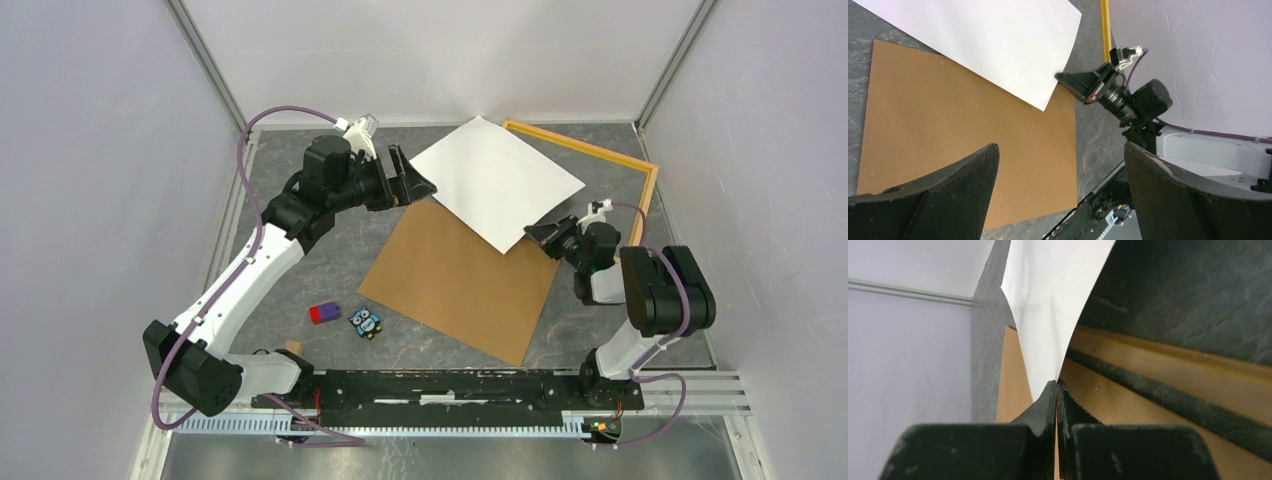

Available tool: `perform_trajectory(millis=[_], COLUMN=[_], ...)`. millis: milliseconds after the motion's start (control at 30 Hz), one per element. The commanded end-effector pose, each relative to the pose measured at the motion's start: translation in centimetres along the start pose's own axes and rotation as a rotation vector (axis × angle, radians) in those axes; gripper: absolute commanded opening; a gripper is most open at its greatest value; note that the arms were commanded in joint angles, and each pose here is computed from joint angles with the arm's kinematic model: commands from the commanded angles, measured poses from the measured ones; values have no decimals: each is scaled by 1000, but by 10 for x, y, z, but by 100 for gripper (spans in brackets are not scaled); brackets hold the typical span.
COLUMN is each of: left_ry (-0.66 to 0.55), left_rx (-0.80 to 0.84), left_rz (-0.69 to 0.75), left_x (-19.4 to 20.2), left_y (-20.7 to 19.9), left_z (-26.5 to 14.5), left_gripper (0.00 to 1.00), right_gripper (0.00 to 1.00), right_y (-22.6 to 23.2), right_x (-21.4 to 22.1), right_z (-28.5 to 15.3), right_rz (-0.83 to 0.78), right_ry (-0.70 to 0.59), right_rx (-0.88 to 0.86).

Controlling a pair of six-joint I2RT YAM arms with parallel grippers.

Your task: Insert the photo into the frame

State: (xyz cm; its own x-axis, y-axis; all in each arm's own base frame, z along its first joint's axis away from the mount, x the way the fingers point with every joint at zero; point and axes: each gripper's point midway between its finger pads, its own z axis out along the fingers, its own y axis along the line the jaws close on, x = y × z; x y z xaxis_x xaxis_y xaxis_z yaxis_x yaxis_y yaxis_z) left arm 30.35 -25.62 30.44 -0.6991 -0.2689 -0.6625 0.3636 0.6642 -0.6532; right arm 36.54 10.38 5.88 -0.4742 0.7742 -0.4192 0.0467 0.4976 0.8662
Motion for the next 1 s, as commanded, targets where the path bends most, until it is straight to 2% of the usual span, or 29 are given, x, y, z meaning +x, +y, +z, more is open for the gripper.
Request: perform_trajectory(millis=[0, 300, 367, 767, 967], left_ry=[-38, -8, -4, 43, 57], left_rx=[26, 48, 45, 26, 6], left_rz=[64, 41, 39, 31, 29], left_x=[-9, -3, -2, 14, 18], left_y=[-4, -6, -5, 4, 11], left_z=[-2, 3, 5, 22, 29], left_gripper=[100, 100, 100, 100, 100], right_gripper=[0, 0, 0, 0, 0], right_y=[-10, -62, -69, -90, -89], right_x=[-15, -81, -98, -189, -187], right_z=[-7, -59, -65, -75, -63], right_rz=[-171, -521, -576, -630, -510], right_ry=[136, 453, 482, 378, 296], right_rx=[103, 471, 552, 733, 532])
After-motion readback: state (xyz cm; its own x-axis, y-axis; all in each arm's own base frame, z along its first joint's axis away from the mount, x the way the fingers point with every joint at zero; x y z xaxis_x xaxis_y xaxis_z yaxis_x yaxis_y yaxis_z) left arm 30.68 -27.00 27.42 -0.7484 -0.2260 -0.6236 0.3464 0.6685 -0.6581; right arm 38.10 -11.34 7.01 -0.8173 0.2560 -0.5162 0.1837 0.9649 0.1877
